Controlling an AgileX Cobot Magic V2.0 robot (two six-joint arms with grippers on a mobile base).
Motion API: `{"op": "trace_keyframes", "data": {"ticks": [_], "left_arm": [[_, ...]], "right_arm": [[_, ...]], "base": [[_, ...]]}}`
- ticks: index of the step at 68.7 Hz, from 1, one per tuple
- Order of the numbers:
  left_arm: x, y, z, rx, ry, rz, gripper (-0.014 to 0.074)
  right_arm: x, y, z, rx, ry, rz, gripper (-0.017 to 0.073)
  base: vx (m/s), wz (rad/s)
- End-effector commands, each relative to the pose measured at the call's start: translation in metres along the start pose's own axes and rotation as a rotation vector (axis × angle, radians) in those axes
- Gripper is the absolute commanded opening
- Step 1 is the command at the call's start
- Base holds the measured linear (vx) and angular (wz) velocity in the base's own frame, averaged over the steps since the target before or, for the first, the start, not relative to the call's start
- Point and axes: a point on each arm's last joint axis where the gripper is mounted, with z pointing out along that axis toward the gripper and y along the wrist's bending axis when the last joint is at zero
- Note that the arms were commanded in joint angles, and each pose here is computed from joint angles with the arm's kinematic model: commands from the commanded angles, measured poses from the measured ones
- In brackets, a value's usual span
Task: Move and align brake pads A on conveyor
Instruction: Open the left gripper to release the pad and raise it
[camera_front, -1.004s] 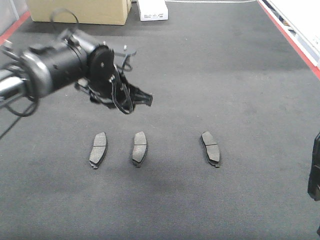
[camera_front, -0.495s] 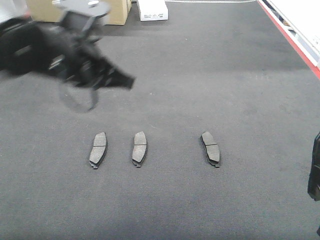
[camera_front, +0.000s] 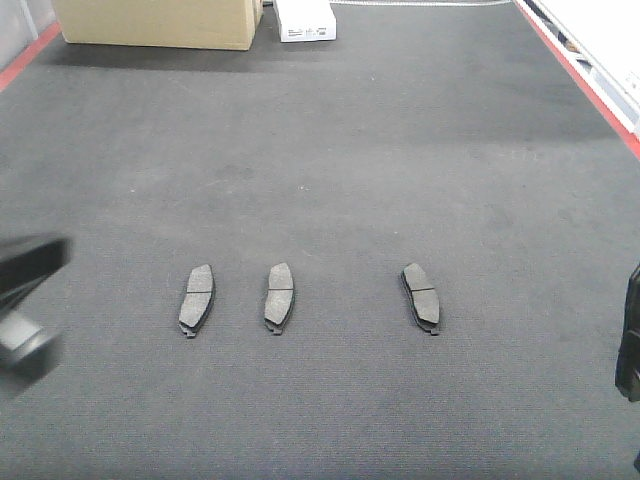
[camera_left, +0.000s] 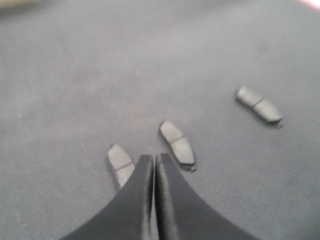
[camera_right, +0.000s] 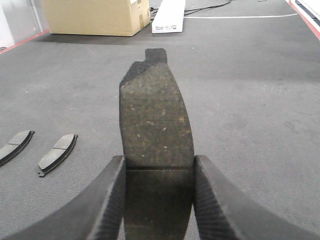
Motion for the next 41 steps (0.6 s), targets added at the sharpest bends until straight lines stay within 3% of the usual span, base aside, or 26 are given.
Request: {"op": "trace_keyframes", "data": {"ticks": [1,27,41], "left_arm": [[0.006,0.002,-0.026,0.029,-0.163,0.000,-0.0007],[0.073,0.009,-0.059,0.053,-0.320,-0.015,-0.0007],[0.078,0.008,-0.056,0.057,-0.328,-0.011,-0.0006]], "right_arm": [[-0.019,0.002,-0.003,-0.011,-0.120,-0.018,-0.0004],[-0.019,0.002,-0.003,-0.011,-0.120,-0.018,-0.0004],[-0.019,0.002,-0.003,-0.011,-0.120,-0.018,-0.0004]], "base": [[0.00,0.00],[0.00,0.00],[0.00,0.00]]}}
